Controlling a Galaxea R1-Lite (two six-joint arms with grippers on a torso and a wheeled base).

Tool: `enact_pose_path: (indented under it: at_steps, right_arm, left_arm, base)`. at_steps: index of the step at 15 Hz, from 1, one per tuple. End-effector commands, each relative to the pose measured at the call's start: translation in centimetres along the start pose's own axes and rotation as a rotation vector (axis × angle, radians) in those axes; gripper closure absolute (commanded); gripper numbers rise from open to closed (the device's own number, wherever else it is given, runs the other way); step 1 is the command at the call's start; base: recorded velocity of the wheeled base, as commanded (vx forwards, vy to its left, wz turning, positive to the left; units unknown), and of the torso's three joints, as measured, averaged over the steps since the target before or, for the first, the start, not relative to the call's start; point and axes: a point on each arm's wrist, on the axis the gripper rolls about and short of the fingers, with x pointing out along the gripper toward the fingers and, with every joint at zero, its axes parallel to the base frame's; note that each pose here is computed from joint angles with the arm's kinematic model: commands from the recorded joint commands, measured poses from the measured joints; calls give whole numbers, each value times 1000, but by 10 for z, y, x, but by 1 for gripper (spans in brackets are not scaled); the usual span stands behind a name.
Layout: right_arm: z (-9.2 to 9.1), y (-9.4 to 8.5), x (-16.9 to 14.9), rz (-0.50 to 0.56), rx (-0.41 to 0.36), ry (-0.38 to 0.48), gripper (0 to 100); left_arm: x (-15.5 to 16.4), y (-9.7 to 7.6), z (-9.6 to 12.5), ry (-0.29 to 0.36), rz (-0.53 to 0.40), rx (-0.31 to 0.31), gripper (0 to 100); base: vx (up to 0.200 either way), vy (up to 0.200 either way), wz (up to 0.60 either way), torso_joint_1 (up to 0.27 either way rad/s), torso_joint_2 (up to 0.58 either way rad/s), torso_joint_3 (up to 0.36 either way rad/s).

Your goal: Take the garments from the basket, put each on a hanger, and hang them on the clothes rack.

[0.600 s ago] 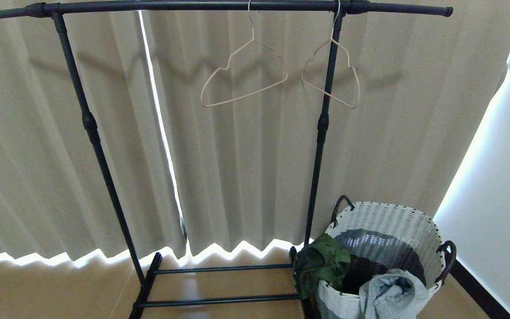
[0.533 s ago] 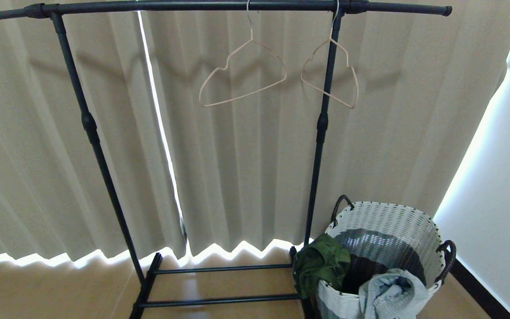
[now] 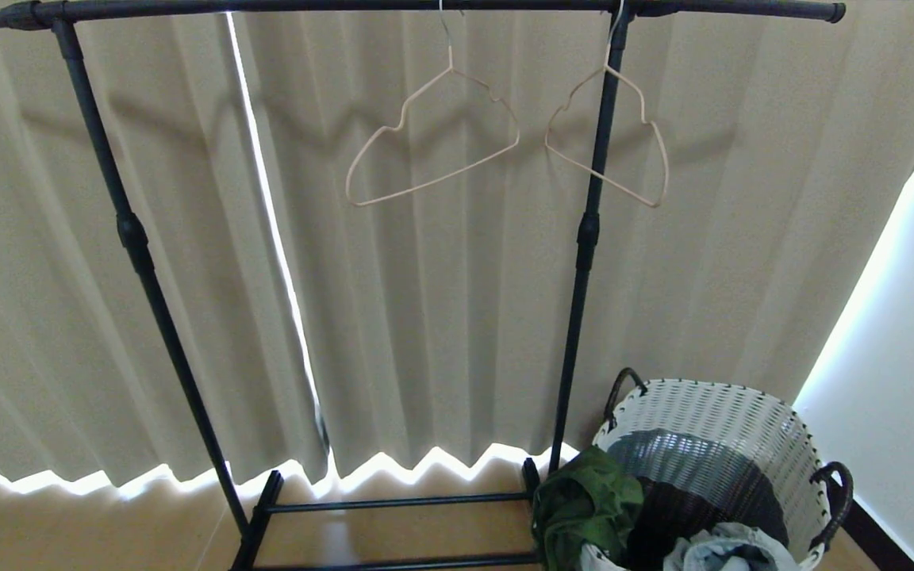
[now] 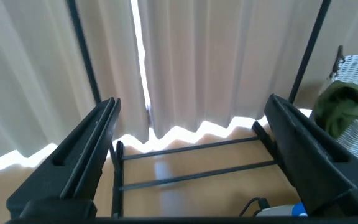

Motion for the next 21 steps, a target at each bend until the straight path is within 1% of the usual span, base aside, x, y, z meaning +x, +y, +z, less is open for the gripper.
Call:
enact_pose_path:
  at_steps: [1, 2, 3, 5, 6, 7, 8, 9, 10, 11, 12, 14, 15, 16, 17, 19, 20, 21]
  right_arm:
    - [0, 0, 0, 10, -2, 4, 0]
    - [0, 0, -1, 16, -5, 22, 0]
    - [4, 0, -2, 21, -14, 62, 0]
    - [18, -1, -4, 56, -43, 211, 0]
    - [27, -2, 1, 106, -60, 343, 0]
    - [30, -1, 11, 152, -83, 469, 0]
    - [30, 0, 19, 176, -97, 544, 0]
    - [31, 4, 35, 209, -123, 671, 0]
    - [31, 6, 44, 214, -130, 722, 0]
    - [31, 11, 63, 221, -142, 803, 0]
    - [30, 12, 69, 225, -147, 822, 0]
    - [21, 21, 105, 215, -173, 968, 0]
    - [15, 23, 117, 211, -180, 1021, 0]
    - [12, 25, 123, 208, -185, 1049, 0]
    - [5, 28, 138, 186, -208, 1096, 0]
    - [-4, 27, 156, 131, -257, 1179, 0]
    - [-9, 24, 166, 107, -270, 1206, 0]
    - [-14, 21, 176, 99, -275, 1204, 0]
  left_arm:
    - [0, 0, 0, 0, -3, 2, 0]
    - [0, 0, 0, 0, -4, 2, 0]
    - [0, 0, 0, 1, -4, 2, 0]
    - [0, 0, 0, 0, -3, 1, 0]
    - [0, 0, 0, 0, -3, -1, 0]
    - [0, 0, 0, -2, -3, -2, 0]
    - [0, 0, 0, -2, -1, -2, 0]
    - [0, 0, 0, -2, 0, -3, 0]
    - [0, 0, 0, -2, 0, -3, 0]
    - [0, 0, 0, 0, 0, -4, 0]
    - [0, 0, 0, -2, 0, -3, 0]
    - [0, 0, 0, -2, 0, -3, 0]
    - [0, 0, 0, -2, 0, -3, 0]
    - [0, 0, 0, 0, 0, -4, 0]
    - [0, 0, 0, -2, 0, -3, 0]
    - [0, 0, 0, 0, 0, -4, 0]
    - [0, 0, 0, -2, 0, -3, 0]
    - [0, 0, 0, -2, 0, -3, 0]
  base:
    - [0, 0, 0, 0, 0, 0]
    - [0, 0, 0, 0, 0, 0]
    - [0, 0, 0, 0, 0, 0]
    - [0, 0, 0, 0, 0, 0]
    - [0, 0, 0, 0, 0, 0]
    - [0, 0, 0, 0, 0, 0]
    - [0, 0, 0, 0, 0, 0]
    - [0, 0, 0, 0, 0, 0]
    - [0, 0, 0, 0, 0, 0]
    - [0, 0, 0, 0, 0, 0]
    - [0, 0, 0, 0, 0, 0]
    - [0, 0, 0, 0, 0, 0]
    - [0, 0, 0, 0, 0, 0]
    - [0, 0, 0, 0, 0, 0]
    - [0, 0, 0, 0, 0, 0]
    - [0, 0, 0, 0, 0, 0]
    - [0, 0, 0, 0, 0, 0]
    - [0, 0, 0, 0, 0, 0]
